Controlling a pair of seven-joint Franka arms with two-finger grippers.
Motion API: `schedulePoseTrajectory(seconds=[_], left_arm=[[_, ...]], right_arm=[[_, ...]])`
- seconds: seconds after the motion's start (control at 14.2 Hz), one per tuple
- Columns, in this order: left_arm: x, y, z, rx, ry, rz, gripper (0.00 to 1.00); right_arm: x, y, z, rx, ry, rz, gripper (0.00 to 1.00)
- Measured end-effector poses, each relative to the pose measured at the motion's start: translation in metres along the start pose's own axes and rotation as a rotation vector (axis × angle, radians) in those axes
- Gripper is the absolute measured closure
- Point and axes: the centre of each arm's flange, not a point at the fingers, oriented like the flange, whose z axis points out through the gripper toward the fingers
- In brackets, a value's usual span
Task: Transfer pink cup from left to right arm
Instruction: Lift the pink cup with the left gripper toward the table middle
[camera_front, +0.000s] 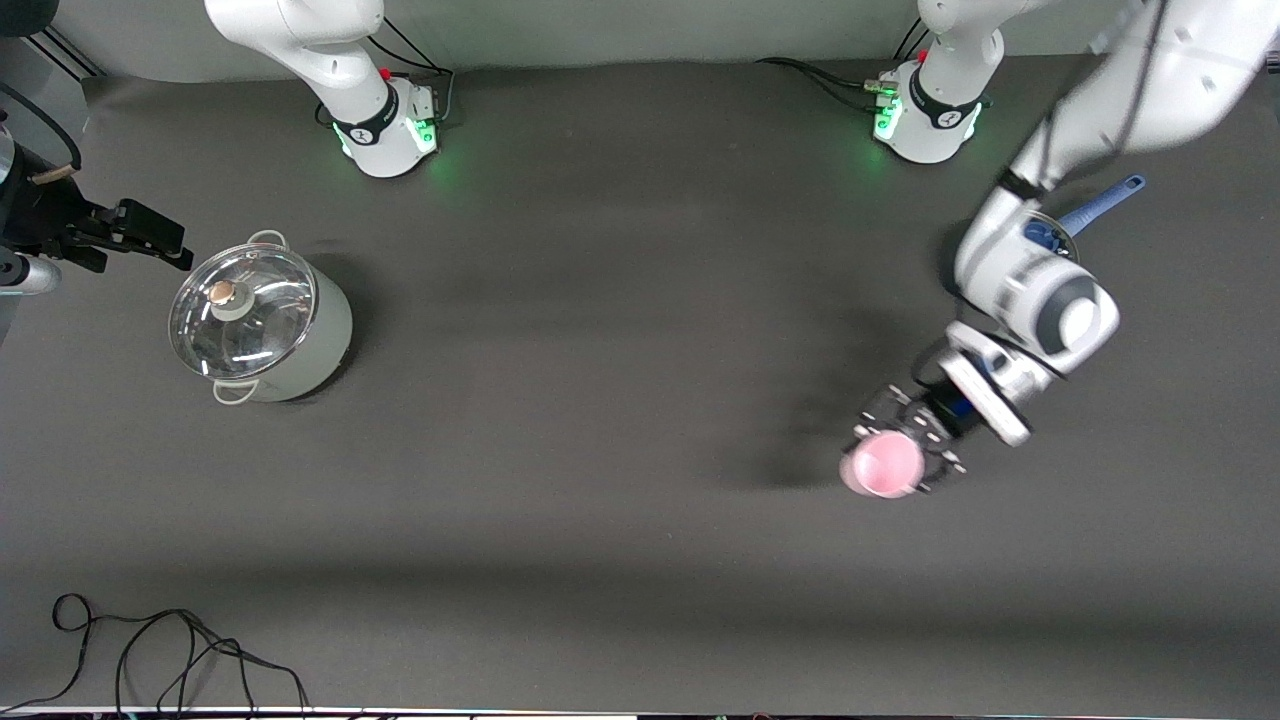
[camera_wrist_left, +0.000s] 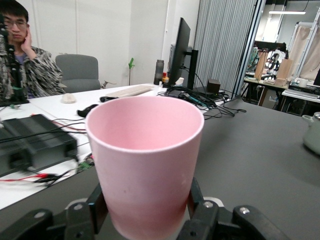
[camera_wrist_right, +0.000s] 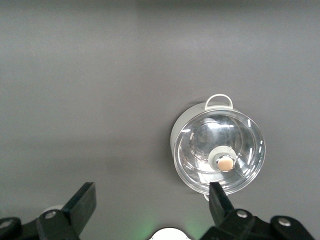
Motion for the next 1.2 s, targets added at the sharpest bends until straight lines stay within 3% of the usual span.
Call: schedulePoseTrajectory(seconds=[0.28, 0.63, 0.85, 1.2], left_arm=[[0.053, 0.14, 0.035, -0.022, -0.092, 0.0, 0.34], [0.108, 0.236, 0.052, -0.043, -0.135, -0.011, 0.34], [0.133, 0.263, 0.057, -0.035, -0.144, -0.018, 0.34], [0.141, 0.269, 0.058, -0.032, -0.141, -0.039, 0.34]], right_arm=[[0.0, 0.0, 0.0, 0.0, 0.0, 0.0, 0.0], [0.003, -0.002, 0.004, 0.009, -0.008, -0.003, 0.0], [0.003, -0.013, 0.006, 0.085, -0.021, 0.063, 0.0], [-0.004, -0.075, -0.006, 0.262, -0.081, 0.388, 0.0]])
